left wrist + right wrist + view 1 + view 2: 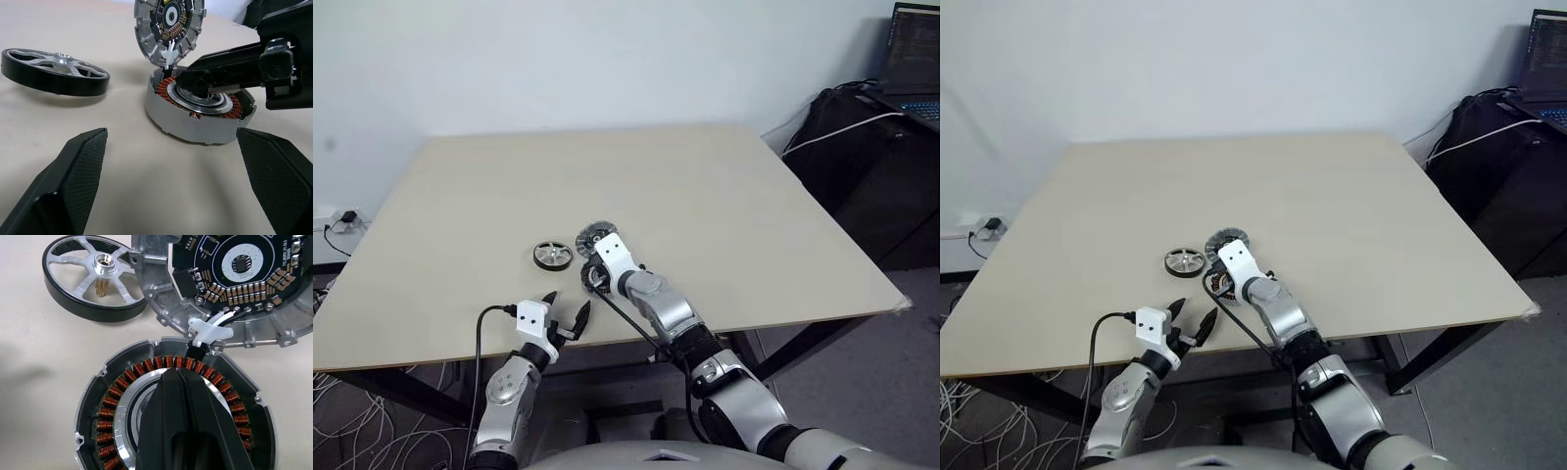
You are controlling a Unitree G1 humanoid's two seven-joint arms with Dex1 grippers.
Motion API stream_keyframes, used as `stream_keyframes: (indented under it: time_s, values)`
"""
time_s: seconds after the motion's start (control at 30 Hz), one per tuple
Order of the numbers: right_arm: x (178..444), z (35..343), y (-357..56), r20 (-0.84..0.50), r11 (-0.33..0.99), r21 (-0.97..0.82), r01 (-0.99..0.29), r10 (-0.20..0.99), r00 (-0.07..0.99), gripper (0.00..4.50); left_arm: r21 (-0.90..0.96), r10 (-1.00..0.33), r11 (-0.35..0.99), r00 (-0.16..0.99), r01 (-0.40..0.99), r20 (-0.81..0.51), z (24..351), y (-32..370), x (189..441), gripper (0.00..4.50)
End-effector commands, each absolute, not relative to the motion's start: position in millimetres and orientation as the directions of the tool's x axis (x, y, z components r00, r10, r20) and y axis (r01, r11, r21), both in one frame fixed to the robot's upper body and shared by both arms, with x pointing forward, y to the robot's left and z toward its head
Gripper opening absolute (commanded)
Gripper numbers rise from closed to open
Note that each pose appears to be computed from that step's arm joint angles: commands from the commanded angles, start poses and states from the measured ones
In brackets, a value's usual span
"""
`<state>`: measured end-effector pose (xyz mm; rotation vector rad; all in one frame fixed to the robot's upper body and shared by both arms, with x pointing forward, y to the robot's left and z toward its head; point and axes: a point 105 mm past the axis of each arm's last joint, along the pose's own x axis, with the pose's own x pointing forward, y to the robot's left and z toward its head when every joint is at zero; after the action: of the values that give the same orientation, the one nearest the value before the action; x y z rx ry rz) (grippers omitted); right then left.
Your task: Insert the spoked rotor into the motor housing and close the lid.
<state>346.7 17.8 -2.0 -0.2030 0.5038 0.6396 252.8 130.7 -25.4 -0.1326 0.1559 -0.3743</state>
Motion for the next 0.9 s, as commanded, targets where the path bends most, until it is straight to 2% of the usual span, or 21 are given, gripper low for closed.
stream_keyframes:
  time_s: [0.03, 0.27, 0.4, 0.63, 0.83, 0.9]
  values:
    - [351, 17, 23, -0.436, 0.793, -0.010, -0.609, 0.544, 0.716, 0.02, -0.166, -0.369, 0.921, 0.925, 0.351, -0.091, -17, 131, 259, 4.50]
    - [354, 50, 23, -0.316, 0.794, 0.027, -0.607, 0.583, 0.749, 0.02, -0.163, -0.372, 0.921, 0.924, 0.355, -0.088, -16, 131, 258, 4.50]
    - [354, 57, 23, -0.298, 0.794, 0.027, -0.607, 0.586, 0.753, 0.02, -0.158, -0.371, 0.921, 0.925, 0.355, -0.087, -15, 131, 259, 4.50]
    - [349, 26, 21, -0.407, 0.785, -0.009, -0.619, 0.563, 0.720, 0.02, -0.156, -0.367, 0.923, 0.926, 0.351, -0.088, -16, 132, 259, 4.50]
    - [343, -11, 10, -0.558, 0.788, -0.078, -0.611, 0.473, 0.682, 0.02, -0.154, -0.364, 0.925, 0.927, 0.348, -0.090, -16, 133, 259, 4.50]
    - [342, -13, 8, -0.570, 0.792, -0.083, -0.605, 0.461, 0.681, 0.02, -0.155, -0.365, 0.924, 0.927, 0.349, -0.091, -16, 133, 259, 4.50]
